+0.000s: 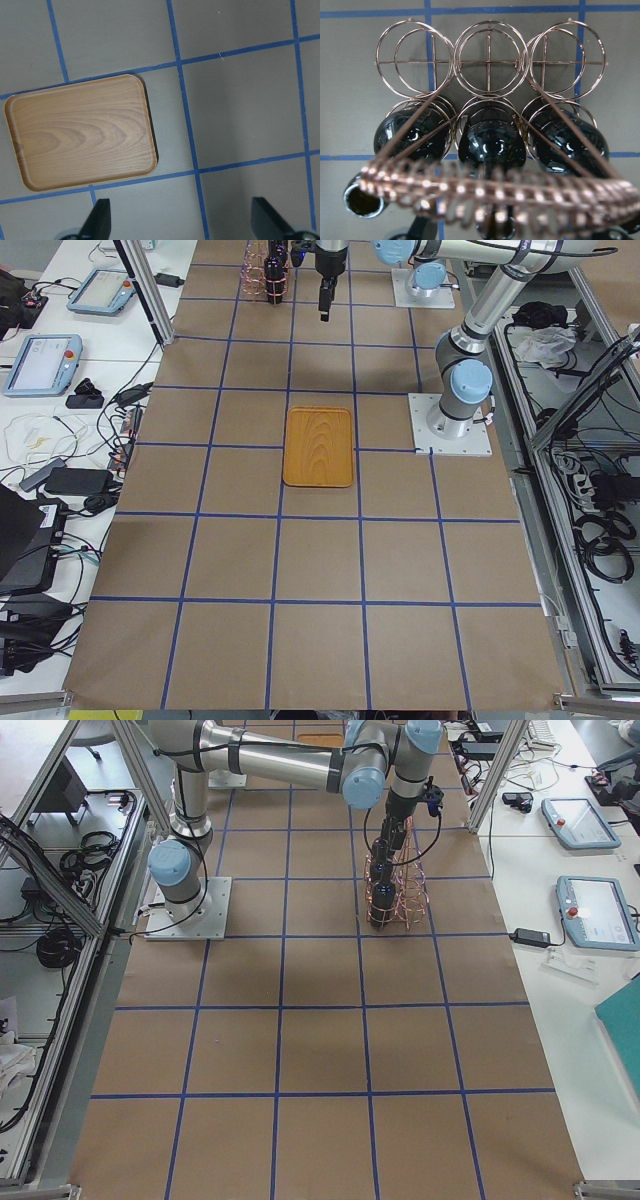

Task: Take wine from basket and place on tray
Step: 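Move the right gripper over the copper wine rack toward the bottles, then lower the right gripper and close it on the nearest bottle's neck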

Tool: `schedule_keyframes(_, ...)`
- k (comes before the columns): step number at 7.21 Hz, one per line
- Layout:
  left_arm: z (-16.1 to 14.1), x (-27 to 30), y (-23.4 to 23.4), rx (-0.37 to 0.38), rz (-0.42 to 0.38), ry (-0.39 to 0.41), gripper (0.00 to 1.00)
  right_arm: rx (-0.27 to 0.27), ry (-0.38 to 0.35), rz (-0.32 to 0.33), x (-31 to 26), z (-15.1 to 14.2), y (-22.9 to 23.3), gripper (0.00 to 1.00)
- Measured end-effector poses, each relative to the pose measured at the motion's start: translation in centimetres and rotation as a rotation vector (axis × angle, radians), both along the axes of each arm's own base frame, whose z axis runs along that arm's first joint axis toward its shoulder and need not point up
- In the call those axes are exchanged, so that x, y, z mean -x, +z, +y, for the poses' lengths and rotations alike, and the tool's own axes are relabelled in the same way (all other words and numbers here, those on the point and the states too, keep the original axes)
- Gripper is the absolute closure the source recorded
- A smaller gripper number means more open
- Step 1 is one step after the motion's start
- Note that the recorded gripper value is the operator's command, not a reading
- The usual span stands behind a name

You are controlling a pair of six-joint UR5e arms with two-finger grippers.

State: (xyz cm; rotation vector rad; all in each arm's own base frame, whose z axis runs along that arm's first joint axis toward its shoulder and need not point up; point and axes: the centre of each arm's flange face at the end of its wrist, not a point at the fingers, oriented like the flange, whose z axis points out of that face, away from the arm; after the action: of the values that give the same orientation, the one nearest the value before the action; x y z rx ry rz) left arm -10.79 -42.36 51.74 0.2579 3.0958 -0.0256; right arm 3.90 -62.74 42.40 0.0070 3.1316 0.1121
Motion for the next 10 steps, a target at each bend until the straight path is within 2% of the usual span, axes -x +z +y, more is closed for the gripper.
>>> schedule_keyframes(2, 0.0, 0.0, 0.0, -0.002, 0.0, -0.001, 0.0, -0.032, 0.035, 0.028, -2.8, 0.1, -1.3, 0.15)
schedule_keyframes(5, 0.0, 0.0, 0.0, -0.003, 0.0, -0.001, 0.0, -0.05, 0.112, 0.059, -1.7, -0.2, -1.9, 0.33)
schedule_keyframes(9, -0.1, 0.0, -0.1, -0.005, -0.001, 0.0, 0.0, -0.06, 0.114, 0.052, -0.2, -0.7, -2.8, 0.89)
schedule_keyframes(10, -0.1, 0.0, -0.1, -0.005, -0.001, 0.0, 0.0, -0.057, 0.107, 0.052, -0.2, -0.6, -2.6, 0.9)
